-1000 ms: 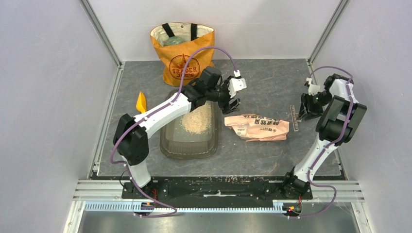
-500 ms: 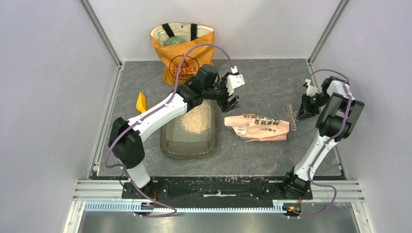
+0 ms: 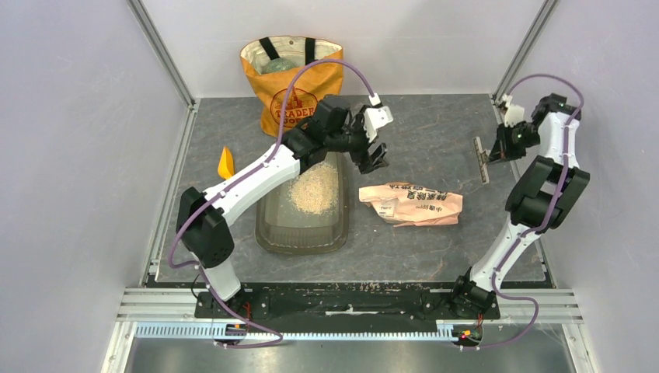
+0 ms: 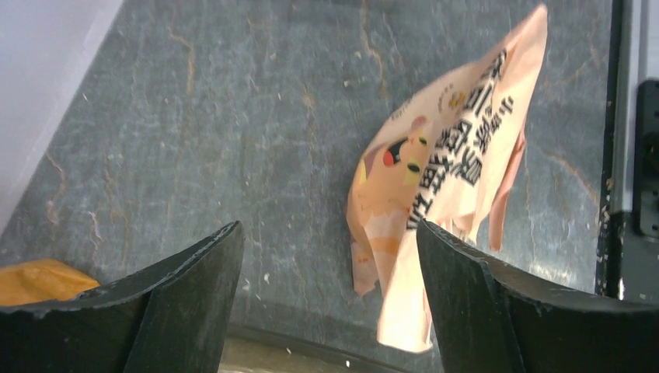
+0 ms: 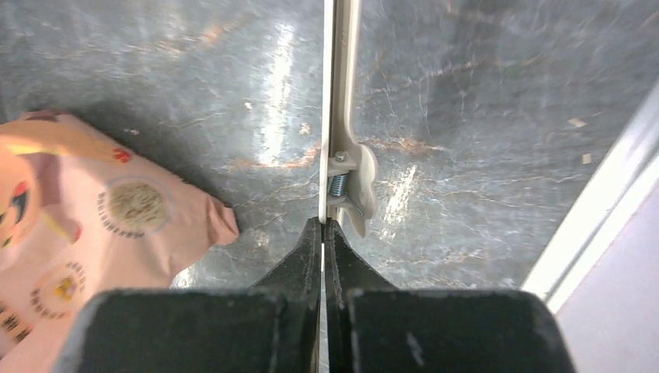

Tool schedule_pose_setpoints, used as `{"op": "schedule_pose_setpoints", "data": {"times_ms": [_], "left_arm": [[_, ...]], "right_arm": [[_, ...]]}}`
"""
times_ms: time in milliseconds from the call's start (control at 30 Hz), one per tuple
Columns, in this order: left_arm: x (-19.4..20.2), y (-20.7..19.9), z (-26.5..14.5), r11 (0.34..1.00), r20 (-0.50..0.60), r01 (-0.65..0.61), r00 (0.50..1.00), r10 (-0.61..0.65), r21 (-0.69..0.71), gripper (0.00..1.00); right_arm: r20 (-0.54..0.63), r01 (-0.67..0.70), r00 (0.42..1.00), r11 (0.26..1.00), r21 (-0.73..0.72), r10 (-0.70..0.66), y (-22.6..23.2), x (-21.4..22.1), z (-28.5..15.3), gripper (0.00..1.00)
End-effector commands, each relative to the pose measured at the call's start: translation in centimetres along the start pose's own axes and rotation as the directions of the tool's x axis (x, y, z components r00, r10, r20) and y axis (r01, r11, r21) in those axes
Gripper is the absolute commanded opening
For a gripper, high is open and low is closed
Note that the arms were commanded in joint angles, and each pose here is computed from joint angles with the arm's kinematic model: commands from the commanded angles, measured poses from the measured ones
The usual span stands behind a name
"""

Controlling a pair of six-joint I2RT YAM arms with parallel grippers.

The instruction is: Fill the litter box with clean litter

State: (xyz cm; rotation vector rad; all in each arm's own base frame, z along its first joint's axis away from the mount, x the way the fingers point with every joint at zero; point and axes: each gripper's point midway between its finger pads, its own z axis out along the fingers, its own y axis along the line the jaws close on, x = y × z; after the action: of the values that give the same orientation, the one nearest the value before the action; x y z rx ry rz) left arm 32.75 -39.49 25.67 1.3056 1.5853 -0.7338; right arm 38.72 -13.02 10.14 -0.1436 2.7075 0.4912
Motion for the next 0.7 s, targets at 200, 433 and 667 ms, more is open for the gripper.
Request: {"op": "schedule_pose_setpoints", "data": {"times_ms": [200, 433, 667], "left_arm": [[-7.2, 1.1, -1.4, 0.982, 0.156, 0.074, 0.983, -0.101, 0.175, 0.90], [-6.0, -0.2, -2.3, 0.958, 0.109, -0.038, 0.994, 0.007, 0.284, 0.91], [-4.4, -2.6, -2.2, 0.927, 0.062, 0.013, 0.997, -0.039, 0.375, 0.88]], "right_arm": [[0.281, 0.512, 0.834, 0.855, -0.079, -0.474, 14.7, -5.1, -12.5, 0.00], [0.335, 0.757, 0.645, 0.636, -0.153, -0.687, 25.2, -2.0, -13.7, 0.00], [0.333, 0.849, 0.527, 0.499, -0.171, -0.782, 29.1, -0.2, -13.7, 0.00]]}}
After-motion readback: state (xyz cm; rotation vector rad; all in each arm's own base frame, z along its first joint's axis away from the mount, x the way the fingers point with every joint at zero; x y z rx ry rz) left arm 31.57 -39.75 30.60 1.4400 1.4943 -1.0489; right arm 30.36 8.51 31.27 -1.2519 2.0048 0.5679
